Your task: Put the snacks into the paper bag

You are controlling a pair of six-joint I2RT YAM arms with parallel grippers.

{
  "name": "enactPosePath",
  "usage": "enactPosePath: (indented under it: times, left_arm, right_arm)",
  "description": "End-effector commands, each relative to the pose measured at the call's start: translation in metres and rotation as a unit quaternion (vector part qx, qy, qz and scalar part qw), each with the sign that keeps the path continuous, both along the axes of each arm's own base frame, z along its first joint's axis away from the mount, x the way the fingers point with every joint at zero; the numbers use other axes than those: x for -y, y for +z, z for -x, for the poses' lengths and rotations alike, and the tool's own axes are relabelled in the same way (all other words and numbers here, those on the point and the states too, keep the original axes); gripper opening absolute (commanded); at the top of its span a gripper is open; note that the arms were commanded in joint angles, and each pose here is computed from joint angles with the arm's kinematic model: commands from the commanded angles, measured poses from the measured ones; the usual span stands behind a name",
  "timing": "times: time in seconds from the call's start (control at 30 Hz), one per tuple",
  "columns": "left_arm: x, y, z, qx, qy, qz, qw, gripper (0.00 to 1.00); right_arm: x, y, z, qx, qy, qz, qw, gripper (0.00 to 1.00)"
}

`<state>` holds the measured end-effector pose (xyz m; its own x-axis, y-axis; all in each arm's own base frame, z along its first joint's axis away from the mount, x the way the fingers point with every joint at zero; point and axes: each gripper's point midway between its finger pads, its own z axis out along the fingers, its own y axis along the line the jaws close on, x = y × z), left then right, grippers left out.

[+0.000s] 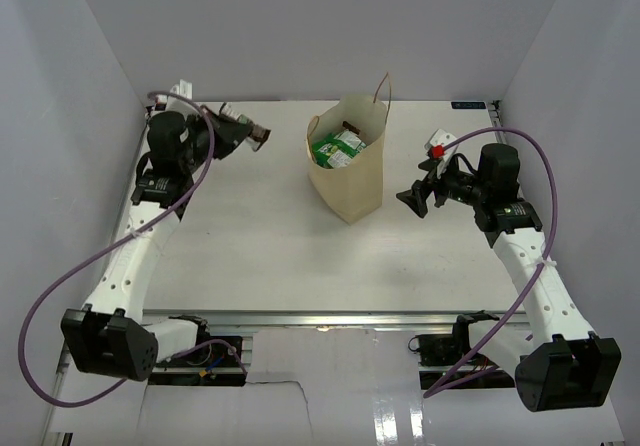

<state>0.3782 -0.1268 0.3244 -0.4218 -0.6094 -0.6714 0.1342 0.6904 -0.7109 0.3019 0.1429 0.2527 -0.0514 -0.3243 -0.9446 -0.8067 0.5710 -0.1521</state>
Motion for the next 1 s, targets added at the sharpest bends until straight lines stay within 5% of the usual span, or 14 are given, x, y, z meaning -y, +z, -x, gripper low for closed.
enactPosePath:
  times: [0.0,0.13,0.3,0.63,0.9,0.97]
  left_arm:
    - [0.061,0.091,-0.009,0.145,-0.118,0.011,0.982,0.0]
    - [0.103,0.172,-0.026,0.223,-0.158,0.027,0.962,0.0]
    - [0.171,0.147,-0.057,0.191,-0.225,0.017,0.955,0.0]
    - [0.227,0.068,-0.068,0.114,-0.271,-0.07,0.953,0.02]
    - [0.236,0.054,-0.059,0.098,-0.283,-0.099,0.949,0.44]
    - [0.233,0.065,-0.058,0.111,-0.278,-0.103,0.949,0.64]
  right_arm:
    - [0.0,0.001,0.002,0.0,0.002,-0.009,1.0,0.97]
    - [0.002,0.0,0.006,-0.004,-0.003,-0.012,1.0,0.97]
    - [0.005,-0.005,0.009,-0.008,-0.013,-0.012,1.0,0.97]
    - [0.014,-0.007,0.01,-0.008,-0.031,-0.01,0.999,0.97]
    - [0.016,-0.012,0.008,-0.012,-0.035,-0.007,0.999,0.97]
    - [0.019,-0.011,0.006,-0.013,-0.044,-0.005,0.999,0.97]
